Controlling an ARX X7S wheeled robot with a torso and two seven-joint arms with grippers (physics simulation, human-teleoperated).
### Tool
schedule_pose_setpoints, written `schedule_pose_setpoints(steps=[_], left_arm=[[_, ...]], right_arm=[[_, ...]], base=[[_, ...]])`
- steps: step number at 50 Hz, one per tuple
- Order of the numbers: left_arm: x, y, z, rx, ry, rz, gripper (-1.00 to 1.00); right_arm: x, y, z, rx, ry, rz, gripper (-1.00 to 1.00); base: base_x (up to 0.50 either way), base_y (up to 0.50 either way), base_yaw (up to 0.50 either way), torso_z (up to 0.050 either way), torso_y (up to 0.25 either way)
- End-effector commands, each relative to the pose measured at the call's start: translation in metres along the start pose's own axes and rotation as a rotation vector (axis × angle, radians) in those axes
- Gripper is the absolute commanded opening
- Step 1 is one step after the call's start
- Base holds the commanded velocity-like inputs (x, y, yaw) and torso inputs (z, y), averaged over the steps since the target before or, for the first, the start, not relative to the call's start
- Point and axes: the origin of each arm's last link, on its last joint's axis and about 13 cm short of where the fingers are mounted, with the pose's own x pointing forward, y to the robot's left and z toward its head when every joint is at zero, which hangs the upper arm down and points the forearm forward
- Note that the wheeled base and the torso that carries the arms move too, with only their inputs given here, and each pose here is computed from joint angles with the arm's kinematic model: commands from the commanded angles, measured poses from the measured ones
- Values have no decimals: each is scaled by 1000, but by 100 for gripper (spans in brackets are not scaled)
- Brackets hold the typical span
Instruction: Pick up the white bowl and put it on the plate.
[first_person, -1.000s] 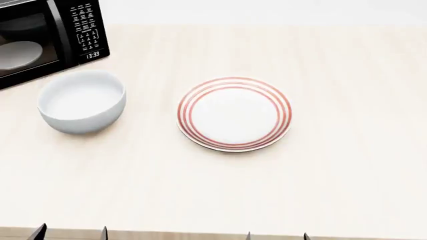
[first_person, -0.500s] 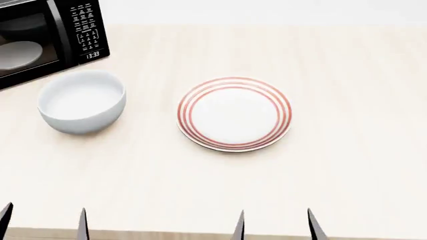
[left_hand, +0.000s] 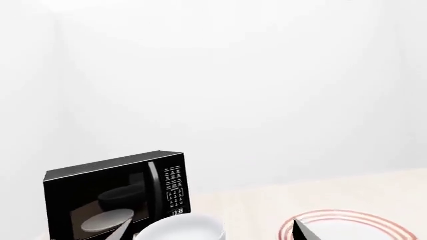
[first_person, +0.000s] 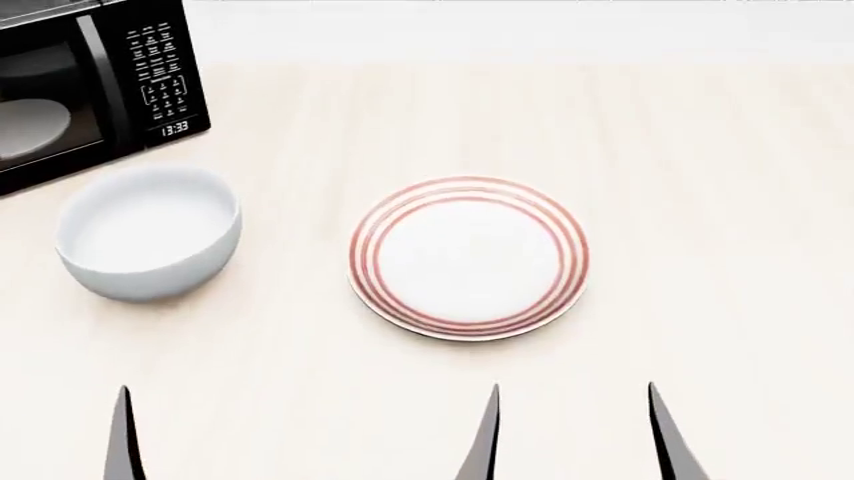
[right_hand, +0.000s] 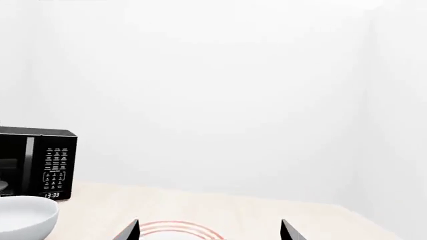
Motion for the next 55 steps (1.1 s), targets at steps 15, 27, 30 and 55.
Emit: schedule_pose_setpoints(steps=[15, 27, 30, 55], left_arm=[[0, 4, 5, -2, -15, 10, 100], [0, 5, 5, 0, -14, 15, 100], [0, 5, 5, 3, -13, 15, 100], [0, 11, 23, 4, -9, 0, 100]], right_arm=[[1, -4, 3, -16, -18, -20, 100], [0, -3, 2, -23, -13, -17, 100], [0, -3, 2, -24, -15, -13, 100], [-2, 0, -1, -35, -20, 18, 100]], base=[[500, 0, 0, 0, 0], [500, 0, 0, 0, 0], [500, 0, 0, 0, 0], [40, 0, 0, 0, 1]])
